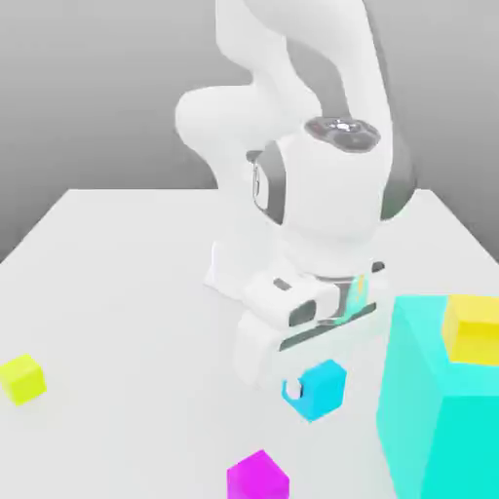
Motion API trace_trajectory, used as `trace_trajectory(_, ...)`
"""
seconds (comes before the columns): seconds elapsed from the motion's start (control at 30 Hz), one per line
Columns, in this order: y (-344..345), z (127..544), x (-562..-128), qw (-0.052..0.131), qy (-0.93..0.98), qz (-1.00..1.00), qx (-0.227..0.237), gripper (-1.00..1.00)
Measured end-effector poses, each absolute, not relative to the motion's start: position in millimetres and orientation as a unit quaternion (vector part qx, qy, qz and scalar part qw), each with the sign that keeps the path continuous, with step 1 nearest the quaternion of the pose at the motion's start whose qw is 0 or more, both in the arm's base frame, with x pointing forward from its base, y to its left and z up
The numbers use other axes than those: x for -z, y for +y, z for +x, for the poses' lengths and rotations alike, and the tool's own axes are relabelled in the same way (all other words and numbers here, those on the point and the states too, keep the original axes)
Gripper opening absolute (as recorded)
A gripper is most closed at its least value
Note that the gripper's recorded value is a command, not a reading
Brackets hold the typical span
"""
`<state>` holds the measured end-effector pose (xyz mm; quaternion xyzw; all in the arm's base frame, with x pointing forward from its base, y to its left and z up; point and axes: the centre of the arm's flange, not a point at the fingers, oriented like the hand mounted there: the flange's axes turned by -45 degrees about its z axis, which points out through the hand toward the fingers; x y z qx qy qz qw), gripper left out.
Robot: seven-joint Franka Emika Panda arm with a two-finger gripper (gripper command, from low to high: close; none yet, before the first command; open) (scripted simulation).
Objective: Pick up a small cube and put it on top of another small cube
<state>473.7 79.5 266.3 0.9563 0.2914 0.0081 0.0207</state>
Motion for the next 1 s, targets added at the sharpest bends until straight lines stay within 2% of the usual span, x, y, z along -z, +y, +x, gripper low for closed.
trace_trajectory(0.13, 101, 505, -318, 0.010, 0.223, 0.975, -0.015, -1.00)
trace_trajectory(0.33, 142, 521, -387, -0.011, 0.109, 0.994, -0.024, -1.00)
trace_trajectory(0.5, 173, 514, -426, -0.020, 0.019, 0.999, -0.022, -1.00)
trace_trajectory(0.73, 218, 491, -463, -0.019, -0.097, 0.995, -0.012, -1.00)
trace_trajectory(0.8, 230, 483, -472, -0.016, -0.130, 0.991, -0.010, -1.00)
trace_trajectory(0.83, 227, 481, -466, -0.009, -0.142, 0.990, -0.005, -1.00)
trace_trajectory(0.97, 225, 479, -408, -0.002, -0.154, 0.988, 0.000, -1.00)
trace_trajectory(1.0, 225, 479, -399, -0.002, -0.154, 0.988, 0.001, 1.00)
